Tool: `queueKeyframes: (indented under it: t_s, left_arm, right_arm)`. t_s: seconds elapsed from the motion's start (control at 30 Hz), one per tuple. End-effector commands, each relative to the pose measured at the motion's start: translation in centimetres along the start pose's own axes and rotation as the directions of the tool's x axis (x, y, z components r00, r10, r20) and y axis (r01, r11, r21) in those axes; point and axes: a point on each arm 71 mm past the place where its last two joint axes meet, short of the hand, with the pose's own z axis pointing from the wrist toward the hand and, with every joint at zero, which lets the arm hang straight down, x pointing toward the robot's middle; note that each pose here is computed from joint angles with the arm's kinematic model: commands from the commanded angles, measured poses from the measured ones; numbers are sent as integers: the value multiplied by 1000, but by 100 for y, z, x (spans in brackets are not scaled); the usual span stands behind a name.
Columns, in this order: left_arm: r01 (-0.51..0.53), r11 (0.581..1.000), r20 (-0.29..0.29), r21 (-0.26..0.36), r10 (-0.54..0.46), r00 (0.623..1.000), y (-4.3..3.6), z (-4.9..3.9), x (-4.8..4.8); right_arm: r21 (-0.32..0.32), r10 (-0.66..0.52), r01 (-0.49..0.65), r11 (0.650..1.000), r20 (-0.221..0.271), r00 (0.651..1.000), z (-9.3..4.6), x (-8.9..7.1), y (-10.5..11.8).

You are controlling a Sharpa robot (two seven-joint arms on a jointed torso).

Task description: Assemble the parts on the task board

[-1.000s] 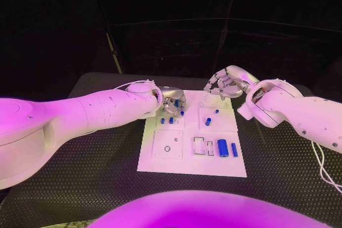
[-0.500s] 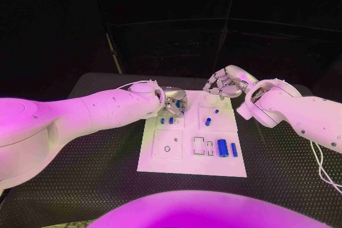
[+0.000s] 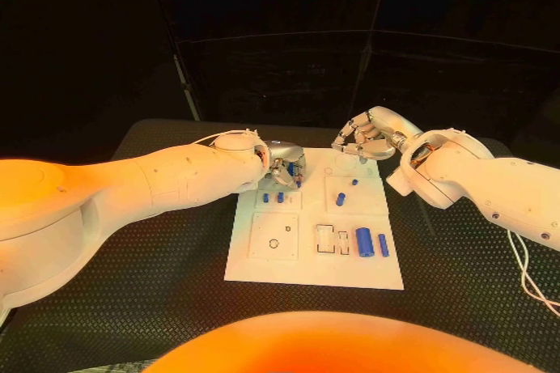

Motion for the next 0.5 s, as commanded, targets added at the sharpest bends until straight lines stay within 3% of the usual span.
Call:
queueKeyframes:
  t_s: [0.03,0.5]
  left_arm:
    - [-9,999,-39,-45,7,999,42,-1,37]
    - [-14,999,-40,-45,12,999,-1,30,38]
  right_arm:
    - [-7,2,-2,1000,6,1000,7,-6,19]
    - [-11,3,-3,1000,0,1000,19,10,31]
